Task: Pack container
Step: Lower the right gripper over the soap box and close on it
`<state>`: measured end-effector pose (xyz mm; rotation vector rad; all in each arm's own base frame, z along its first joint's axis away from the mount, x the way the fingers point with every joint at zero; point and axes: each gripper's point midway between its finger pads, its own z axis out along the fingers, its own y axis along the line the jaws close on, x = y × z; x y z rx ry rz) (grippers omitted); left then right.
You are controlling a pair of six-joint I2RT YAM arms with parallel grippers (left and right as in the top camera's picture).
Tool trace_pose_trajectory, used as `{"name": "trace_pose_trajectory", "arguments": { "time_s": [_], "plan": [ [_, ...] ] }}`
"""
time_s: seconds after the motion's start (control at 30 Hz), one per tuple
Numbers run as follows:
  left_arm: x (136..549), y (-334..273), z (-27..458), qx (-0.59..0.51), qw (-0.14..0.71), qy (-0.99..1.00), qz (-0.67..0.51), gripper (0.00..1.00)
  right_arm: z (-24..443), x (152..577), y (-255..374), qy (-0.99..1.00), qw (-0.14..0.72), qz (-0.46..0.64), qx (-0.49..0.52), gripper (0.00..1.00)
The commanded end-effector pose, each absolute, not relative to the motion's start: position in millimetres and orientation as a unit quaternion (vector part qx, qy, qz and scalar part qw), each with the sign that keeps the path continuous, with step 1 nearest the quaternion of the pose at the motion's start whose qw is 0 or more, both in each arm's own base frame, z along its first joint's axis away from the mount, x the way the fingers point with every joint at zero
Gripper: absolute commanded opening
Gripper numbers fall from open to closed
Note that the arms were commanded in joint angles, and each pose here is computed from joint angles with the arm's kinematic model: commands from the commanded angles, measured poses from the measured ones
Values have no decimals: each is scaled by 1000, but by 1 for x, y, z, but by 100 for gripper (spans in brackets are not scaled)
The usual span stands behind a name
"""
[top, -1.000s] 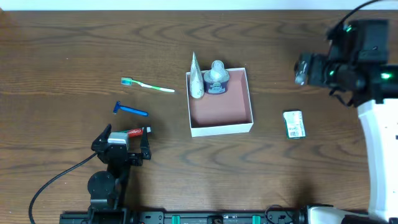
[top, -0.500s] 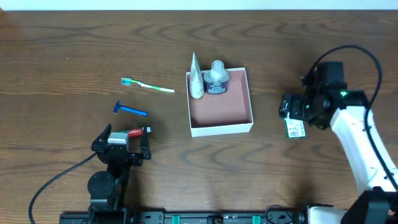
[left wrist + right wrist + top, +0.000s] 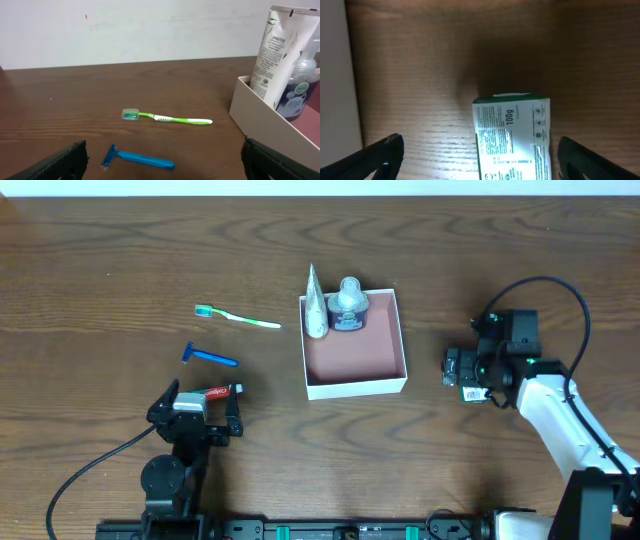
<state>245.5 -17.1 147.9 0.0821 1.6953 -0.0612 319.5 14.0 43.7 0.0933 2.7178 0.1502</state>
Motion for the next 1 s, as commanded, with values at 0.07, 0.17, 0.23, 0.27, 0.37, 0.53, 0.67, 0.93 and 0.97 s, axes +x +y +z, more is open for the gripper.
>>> {"name": "trace_pose_trajectory", "arguments": {
  "time_s": [0.07,0.17,0.23,0.27,0.37,0.53,0.67,0.93,0.97],
  "plan": [
    [244,-19,131,41,640,766,-31,98,27,308,10,978,203,49,26,87],
    [244,-19,131,41,640,766,-31,98,19,303,10,978,199,49,27,84],
    [244,-19,131,41,640,766,-31,98,15,299,10,979,197,49,27,81],
    [244,-19,131,41,640,766,-31,98,13,297,10,979,196,49,27,80],
    [244,-19,131,41,640,766,-31,98,7,292,10,980,193,49,27,77],
    [244,-19,131,41,640,766,-31,98,-1,286,8,980,191,42,28,67],
    [244,-19,131,41,640,766,-31,98,-7,280,4,982,186,29,29,64],
    [244,-19,131,41,640,766,-31,98,-7,283,-25,978,200,-52,39,88],
    [244,-19,131,41,640,766,-31,98,-6,284,-26,977,202,-56,34,90]
  ]
}}
